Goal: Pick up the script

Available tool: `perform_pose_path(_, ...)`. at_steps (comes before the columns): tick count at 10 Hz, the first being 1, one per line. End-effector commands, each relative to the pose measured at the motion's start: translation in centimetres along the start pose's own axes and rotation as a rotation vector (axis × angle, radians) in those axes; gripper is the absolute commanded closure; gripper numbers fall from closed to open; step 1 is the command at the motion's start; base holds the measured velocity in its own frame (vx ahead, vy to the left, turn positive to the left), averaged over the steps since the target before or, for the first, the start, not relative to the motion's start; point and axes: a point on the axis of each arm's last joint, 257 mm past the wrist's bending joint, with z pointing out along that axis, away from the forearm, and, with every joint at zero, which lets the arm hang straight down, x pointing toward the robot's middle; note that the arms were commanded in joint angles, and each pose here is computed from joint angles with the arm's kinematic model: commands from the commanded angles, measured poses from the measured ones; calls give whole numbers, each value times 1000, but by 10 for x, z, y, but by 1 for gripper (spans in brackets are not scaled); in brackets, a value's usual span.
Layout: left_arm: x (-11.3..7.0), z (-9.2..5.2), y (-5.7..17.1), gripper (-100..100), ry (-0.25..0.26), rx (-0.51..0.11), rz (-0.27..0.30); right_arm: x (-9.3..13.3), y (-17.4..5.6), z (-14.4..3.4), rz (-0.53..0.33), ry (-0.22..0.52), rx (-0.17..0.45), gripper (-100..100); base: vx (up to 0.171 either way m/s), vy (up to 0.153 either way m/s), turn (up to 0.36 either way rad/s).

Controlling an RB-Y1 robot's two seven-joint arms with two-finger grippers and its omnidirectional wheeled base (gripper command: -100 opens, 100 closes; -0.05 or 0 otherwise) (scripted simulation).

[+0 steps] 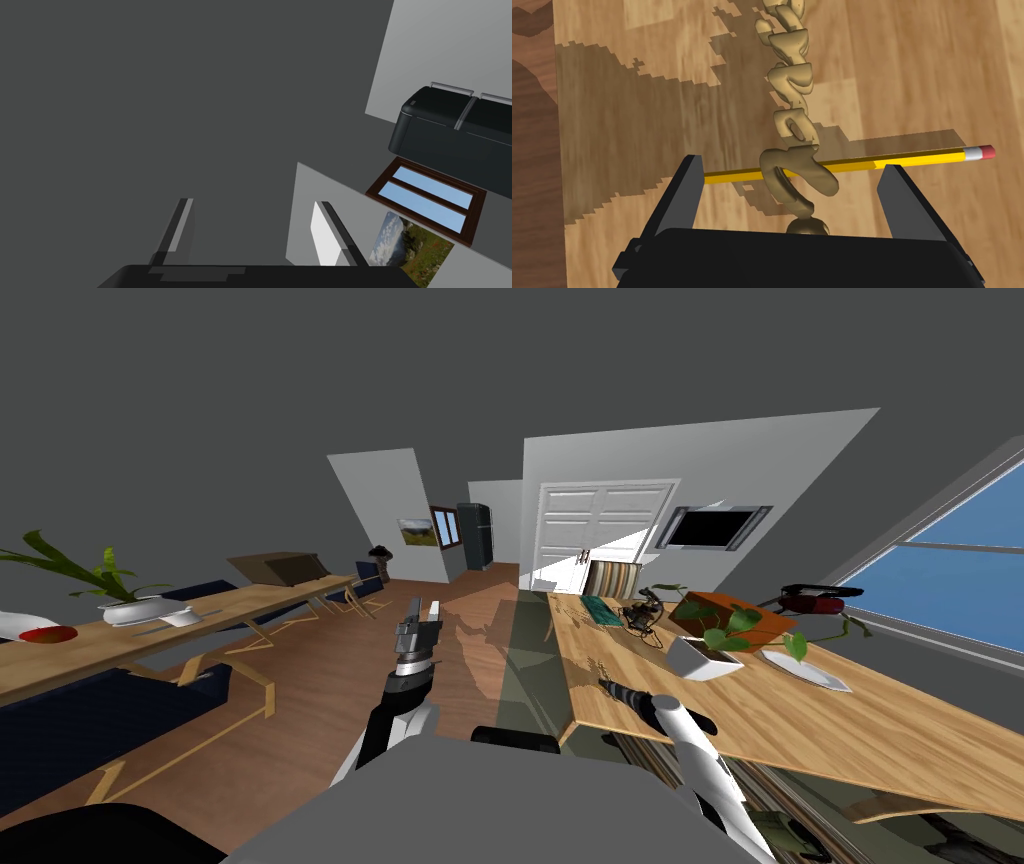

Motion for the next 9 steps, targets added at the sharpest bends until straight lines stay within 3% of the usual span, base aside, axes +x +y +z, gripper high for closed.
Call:
perform_pose_path(1,0,0,0,0,0,0,0,0,0,0,0,0,0,100,0,0,0)
perform_pose_path(5,0,0,0,0,0,0,0,-1,2,0,-4,-3,-3,100,0,0,0)
perform_pose_path(6,0,0,0,0,0,0,0,-1,1,0,-4,-3,-3,0,0,0,0)
perform_pose_path(7,0,0,0,0,0,0,0,6,-7,3,-5,0,3,100,-20,-21,-89)
perform_pose_path(9,0,0,0,0,0,0,0,12,-17,7,-13,-3,8,100,-40,-31,-67)
